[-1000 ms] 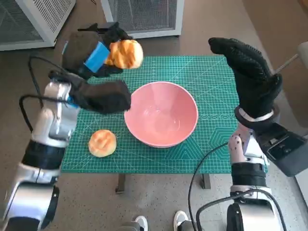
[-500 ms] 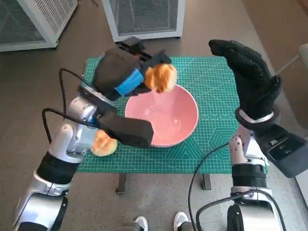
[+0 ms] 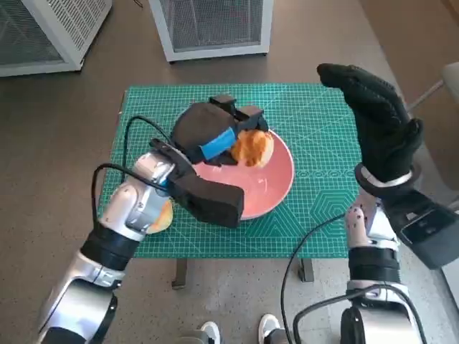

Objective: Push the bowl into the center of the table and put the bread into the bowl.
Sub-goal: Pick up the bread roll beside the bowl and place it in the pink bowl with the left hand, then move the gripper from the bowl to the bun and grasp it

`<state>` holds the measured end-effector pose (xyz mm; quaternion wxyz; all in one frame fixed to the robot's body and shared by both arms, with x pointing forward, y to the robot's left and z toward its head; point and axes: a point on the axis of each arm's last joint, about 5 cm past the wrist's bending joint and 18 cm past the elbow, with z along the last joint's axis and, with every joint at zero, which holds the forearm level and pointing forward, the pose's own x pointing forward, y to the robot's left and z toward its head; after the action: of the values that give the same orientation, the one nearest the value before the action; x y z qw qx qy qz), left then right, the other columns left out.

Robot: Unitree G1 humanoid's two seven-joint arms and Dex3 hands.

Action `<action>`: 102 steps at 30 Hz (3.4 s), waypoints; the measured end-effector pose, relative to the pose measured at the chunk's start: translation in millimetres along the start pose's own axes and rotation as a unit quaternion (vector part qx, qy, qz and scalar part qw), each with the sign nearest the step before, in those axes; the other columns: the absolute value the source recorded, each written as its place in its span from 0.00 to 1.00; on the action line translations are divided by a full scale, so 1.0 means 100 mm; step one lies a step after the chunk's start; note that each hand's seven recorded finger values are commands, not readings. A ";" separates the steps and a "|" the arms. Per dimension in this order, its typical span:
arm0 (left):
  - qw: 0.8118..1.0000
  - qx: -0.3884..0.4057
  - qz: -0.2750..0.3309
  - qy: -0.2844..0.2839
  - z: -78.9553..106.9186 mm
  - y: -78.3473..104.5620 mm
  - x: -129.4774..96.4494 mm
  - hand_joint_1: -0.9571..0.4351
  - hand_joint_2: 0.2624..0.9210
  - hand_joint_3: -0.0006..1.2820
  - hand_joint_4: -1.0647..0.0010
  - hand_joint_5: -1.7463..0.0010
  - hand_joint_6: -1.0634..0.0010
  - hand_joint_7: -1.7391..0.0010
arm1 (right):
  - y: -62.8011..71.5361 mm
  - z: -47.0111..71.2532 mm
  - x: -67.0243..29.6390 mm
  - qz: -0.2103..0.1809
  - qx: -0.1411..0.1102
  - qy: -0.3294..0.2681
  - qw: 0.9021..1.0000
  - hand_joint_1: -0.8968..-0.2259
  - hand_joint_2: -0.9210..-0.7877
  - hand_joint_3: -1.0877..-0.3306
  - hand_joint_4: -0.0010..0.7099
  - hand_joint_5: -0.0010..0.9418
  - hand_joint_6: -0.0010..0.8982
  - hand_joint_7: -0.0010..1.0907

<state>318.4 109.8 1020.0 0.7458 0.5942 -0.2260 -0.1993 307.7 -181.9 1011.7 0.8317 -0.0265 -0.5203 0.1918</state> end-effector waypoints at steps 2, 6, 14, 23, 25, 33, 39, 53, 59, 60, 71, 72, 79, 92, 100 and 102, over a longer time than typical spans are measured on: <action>0.999 -0.002 -0.029 0.015 0.00 0.00 0.00 0.58 0.84 0.03 0.88 0.94 0.79 0.89 | 0.00 0.00 -0.001 -0.001 -0.001 0.000 1.000 0.47 0.00 0.63 0.34 0.01 0.05 0.54; 0.997 -0.004 -0.069 0.038 0.00 0.03 0.00 0.50 0.82 0.01 0.97 0.99 0.84 0.95 | -0.01 0.00 -0.006 -0.004 -0.002 0.000 1.000 0.47 0.00 0.63 0.34 0.01 0.05 0.54; 0.996 0.005 -0.086 0.036 0.02 0.12 -0.03 0.43 0.81 0.00 1.00 1.00 0.86 0.98 | 0.00 0.01 -0.007 -0.008 -0.006 -0.002 1.000 0.47 0.00 0.63 0.35 0.01 0.05 0.53; 0.997 -0.038 -0.065 0.015 -0.02 0.29 -0.21 0.42 0.80 0.00 1.00 1.00 0.87 0.98 | 0.02 0.00 -0.020 -0.006 -0.012 0.002 1.000 0.47 0.00 0.62 0.34 0.00 0.06 0.53; 0.997 -0.048 -0.055 0.014 -0.04 0.37 -0.30 0.43 0.80 0.00 1.00 1.00 0.86 0.98 | 0.02 0.01 -0.025 -0.007 -0.013 0.002 1.000 0.47 0.00 0.62 0.34 0.00 0.06 0.53; 0.996 -0.081 0.000 0.041 -0.14 0.70 -0.74 0.47 0.79 0.00 1.00 1.00 0.85 0.98 | 0.03 0.02 -0.025 -0.007 -0.015 -0.001 1.000 0.47 0.00 0.61 0.34 0.00 0.06 0.53; 0.994 -0.080 0.028 0.068 -0.16 0.80 -1.06 0.50 0.73 0.00 1.00 1.00 0.84 0.98 | 0.04 0.02 -0.040 -0.008 -0.014 0.000 1.000 0.47 0.00 0.60 0.34 0.00 0.05 0.53; 0.981 -0.086 -0.061 0.164 -0.30 0.66 -1.48 0.66 0.65 0.00 1.00 1.00 0.83 0.99 | 0.05 0.01 -0.047 -0.009 -0.007 0.006 1.000 0.46 0.00 0.60 0.34 0.00 0.05 0.53; 0.975 -0.094 -0.082 0.186 -0.32 0.60 -1.50 0.72 0.66 0.00 0.98 1.00 0.83 0.99 | 0.05 0.01 -0.050 -0.008 -0.004 0.010 1.000 0.45 0.00 0.60 0.34 0.00 0.05 0.54; 0.974 -0.095 -0.084 0.188 -0.32 0.59 -1.50 0.73 0.66 0.00 0.98 1.00 0.83 0.99 | 0.05 0.00 -0.051 -0.007 -0.004 0.011 1.000 0.45 0.00 0.60 0.34 0.00 0.05 0.54; 0.967 -0.092 -0.113 0.210 -0.32 0.40 -1.41 0.77 0.67 0.00 0.94 1.00 0.83 1.00 | 0.05 -0.01 -0.057 -0.005 0.007 0.014 1.000 0.46 0.00 0.60 0.33 0.00 0.04 0.54; 0.965 -0.092 -0.116 0.214 -0.33 0.37 -1.40 0.77 0.67 0.00 0.94 1.00 0.83 1.00 | 0.05 -0.01 -0.058 -0.006 0.008 0.014 1.000 0.46 0.00 0.60 0.33 0.00 0.04 0.54; 0.955 -0.089 -0.146 0.241 -0.40 0.19 -1.30 0.73 0.67 0.00 0.93 1.00 0.83 1.00 | 0.04 -0.01 -0.059 -0.003 0.011 0.014 1.000 0.47 0.00 0.60 0.33 0.00 0.03 0.55; 0.938 -0.078 -0.194 0.278 -0.52 -0.14 -1.06 0.69 0.68 0.00 0.88 0.99 0.81 0.99 | 0.03 -0.01 -0.060 0.001 0.014 0.019 1.000 0.47 0.00 0.59 0.32 0.00 0.03 0.56; 0.921 -0.074 -0.236 0.300 -0.59 -0.31 -0.93 0.67 0.70 0.01 0.87 1.00 0.75 0.98 | 0.03 -0.01 -0.061 0.003 0.014 0.020 1.000 0.48 0.00 0.59 0.32 0.00 0.02 0.56; 0.917 -0.074 -0.245 0.307 -0.61 -0.33 -0.88 0.67 0.71 0.01 0.86 0.99 0.74 0.98 | 0.03 -0.01 -0.061 0.004 0.014 0.020 1.000 0.48 0.00 0.59 0.32 0.00 0.02 0.56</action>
<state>280.2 201.6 967.6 0.7485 0.6056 0.1818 -0.1998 305.5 -181.5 1005.3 0.8418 -0.0205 -0.5004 0.2015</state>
